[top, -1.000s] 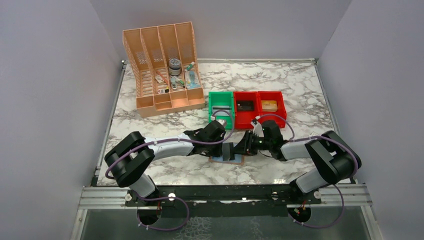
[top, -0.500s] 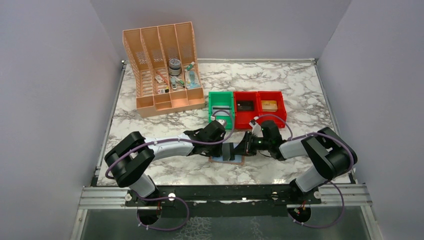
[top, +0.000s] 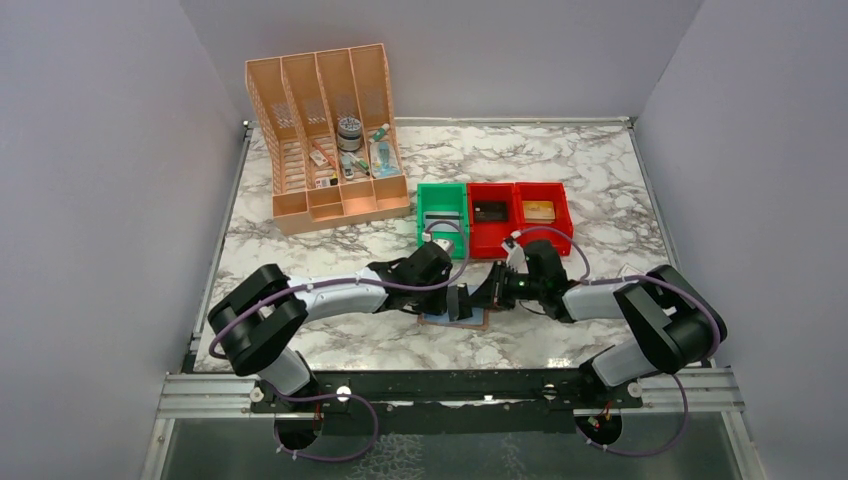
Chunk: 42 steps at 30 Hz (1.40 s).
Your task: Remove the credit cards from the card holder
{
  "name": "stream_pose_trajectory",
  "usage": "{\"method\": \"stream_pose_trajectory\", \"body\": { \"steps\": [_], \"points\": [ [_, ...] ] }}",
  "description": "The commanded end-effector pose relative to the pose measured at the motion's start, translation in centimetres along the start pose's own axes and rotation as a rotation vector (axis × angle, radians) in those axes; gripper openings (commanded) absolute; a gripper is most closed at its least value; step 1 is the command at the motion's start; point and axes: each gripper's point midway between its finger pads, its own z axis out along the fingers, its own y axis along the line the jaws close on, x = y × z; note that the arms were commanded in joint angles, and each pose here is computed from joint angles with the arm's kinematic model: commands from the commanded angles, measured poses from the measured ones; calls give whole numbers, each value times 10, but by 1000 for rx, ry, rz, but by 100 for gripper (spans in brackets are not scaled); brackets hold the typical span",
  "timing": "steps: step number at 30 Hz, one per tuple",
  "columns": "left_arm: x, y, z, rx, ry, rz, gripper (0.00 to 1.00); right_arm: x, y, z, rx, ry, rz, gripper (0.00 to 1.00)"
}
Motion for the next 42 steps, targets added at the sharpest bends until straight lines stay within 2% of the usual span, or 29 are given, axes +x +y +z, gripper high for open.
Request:
{"method": "stream_pose_trajectory", "body": {
  "steps": [1, 3, 6, 9, 13, 17, 20, 23, 27, 33, 37, 42],
  "points": [
    [-5, 7, -10, -50, -28, 2, 35, -1, -6, -3, 28, -28, -4, 9],
    [-12, 4, -15, -42, -57, -1, 44, -1, -9, -2, 35, -31, 7, 9],
    [-28, -7, -27, -10, -111, -7, 51, 0, -5, -2, 4, -42, 36, 8],
    [-41, -18, -36, 28, -152, -9, 55, 0, 2, 0, -43, -43, 51, 7],
    [-43, -38, -37, 133, -158, -10, 55, -4, -2, 3, -20, -53, 67, 7],
    [-38, -50, -25, 203, -135, -34, 49, -3, -6, 3, -5, -59, 74, 7],
    [-39, -41, -15, 133, -109, -22, 42, -2, -11, 2, 19, -61, 75, 8],
    [-37, -31, -10, 75, -96, -16, 41, -1, -13, 2, 28, -63, 74, 8],
    [-28, -28, -2, 81, -74, -26, 37, 3, -13, 2, 14, -46, 81, 8],
    [0, -12, 13, 27, -5, -53, 18, 2, -14, 2, 30, -49, 68, 18],
    [7, -3, 10, -4, -10, -71, 17, -2, -11, 2, 25, -49, 52, 25],
    [11, 2, 9, -16, -13, -66, 17, -5, 2, 5, -22, -17, 16, 27]
  ]
}}
